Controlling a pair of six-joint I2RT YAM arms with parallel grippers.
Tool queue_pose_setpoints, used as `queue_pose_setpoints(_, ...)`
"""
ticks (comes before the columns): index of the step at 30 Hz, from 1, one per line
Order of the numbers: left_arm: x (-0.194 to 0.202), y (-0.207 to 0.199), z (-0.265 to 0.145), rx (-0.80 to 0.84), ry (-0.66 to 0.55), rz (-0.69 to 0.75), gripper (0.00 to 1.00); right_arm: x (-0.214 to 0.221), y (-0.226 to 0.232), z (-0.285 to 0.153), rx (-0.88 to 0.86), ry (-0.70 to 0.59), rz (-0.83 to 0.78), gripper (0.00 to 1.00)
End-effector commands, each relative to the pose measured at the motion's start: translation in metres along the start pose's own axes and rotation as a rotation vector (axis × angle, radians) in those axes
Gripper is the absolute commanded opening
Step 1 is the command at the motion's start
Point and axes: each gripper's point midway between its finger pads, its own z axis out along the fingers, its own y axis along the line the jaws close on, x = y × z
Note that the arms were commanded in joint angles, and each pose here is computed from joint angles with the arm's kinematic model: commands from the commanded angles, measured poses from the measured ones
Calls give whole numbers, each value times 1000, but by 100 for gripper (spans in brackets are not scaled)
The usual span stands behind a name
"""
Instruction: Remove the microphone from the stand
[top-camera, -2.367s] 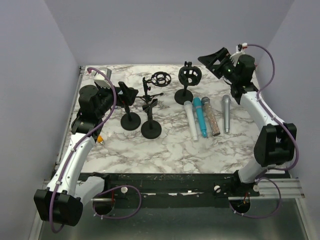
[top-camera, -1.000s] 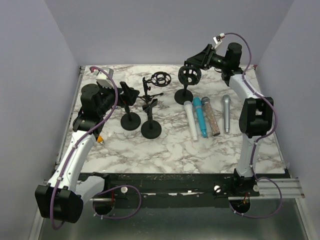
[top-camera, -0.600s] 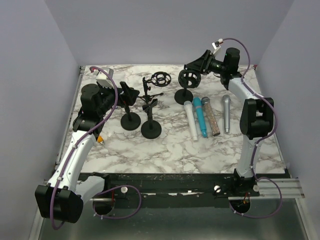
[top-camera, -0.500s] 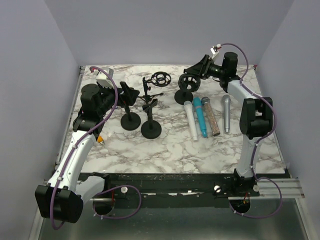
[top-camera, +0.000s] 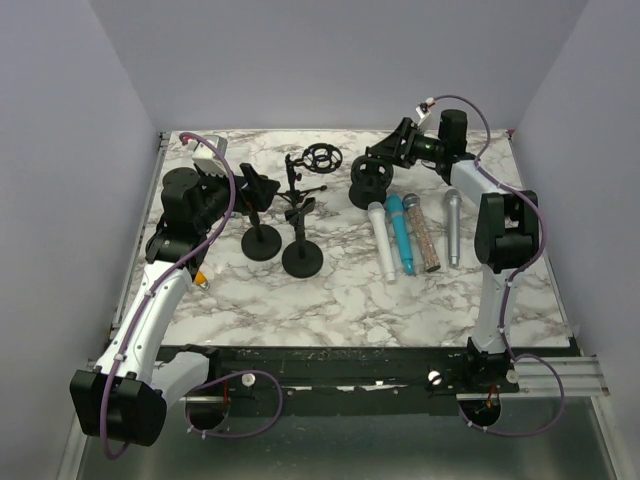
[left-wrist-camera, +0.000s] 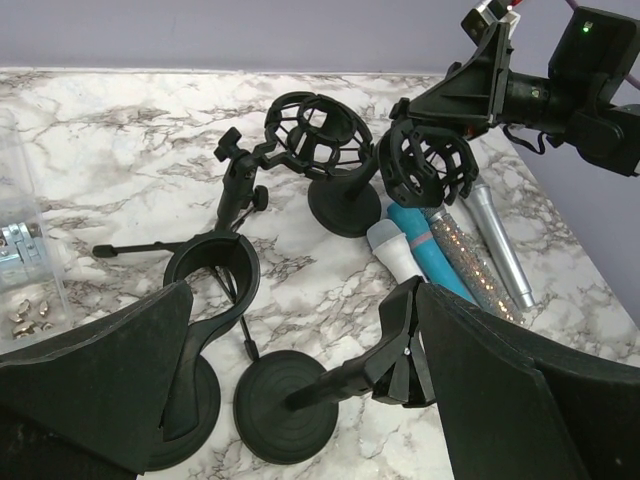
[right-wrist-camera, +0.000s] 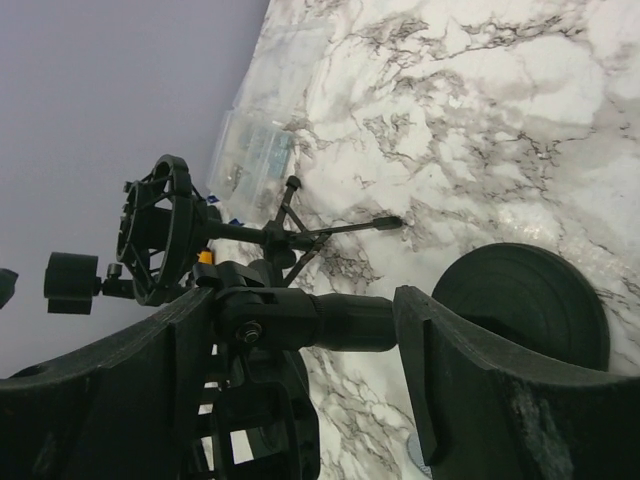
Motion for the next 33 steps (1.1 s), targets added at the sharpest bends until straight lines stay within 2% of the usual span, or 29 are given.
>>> queue_pose_setpoints(1,-19,-10,-1,38,-43,12,98,-5,-21,-3,138,-13,11,80)
queue_pose_setpoints(5,-19,-10,-1,39,-43,14,98,-27,0,-13,173,-56,-14,96)
queue_pose_setpoints(7,-19,-11,-2,41,-45,15,98,-37,6,-18,204,-68,-24,100)
queue_pose_setpoints(16,-24,-14,-7,47,-63,37,99,-54,28,-63,410,-133,-80,100)
queue_pose_setpoints(21,-26,-22,-10,78,-69,43,99,-30,50,-95,480,-143,-121,100)
queue_pose_setpoints(25,-29,-31,-15,96,-87,70,98,13,73,-113,474,-111,-153,100)
queue_pose_setpoints(29,-33,-45,-27,104,-133,155,98,66,91,-134,459,-74,-167,100)
queue_pose_setpoints(33,-38,-65,-38,149,-166,226,99,101,116,-168,428,-103,-194,100)
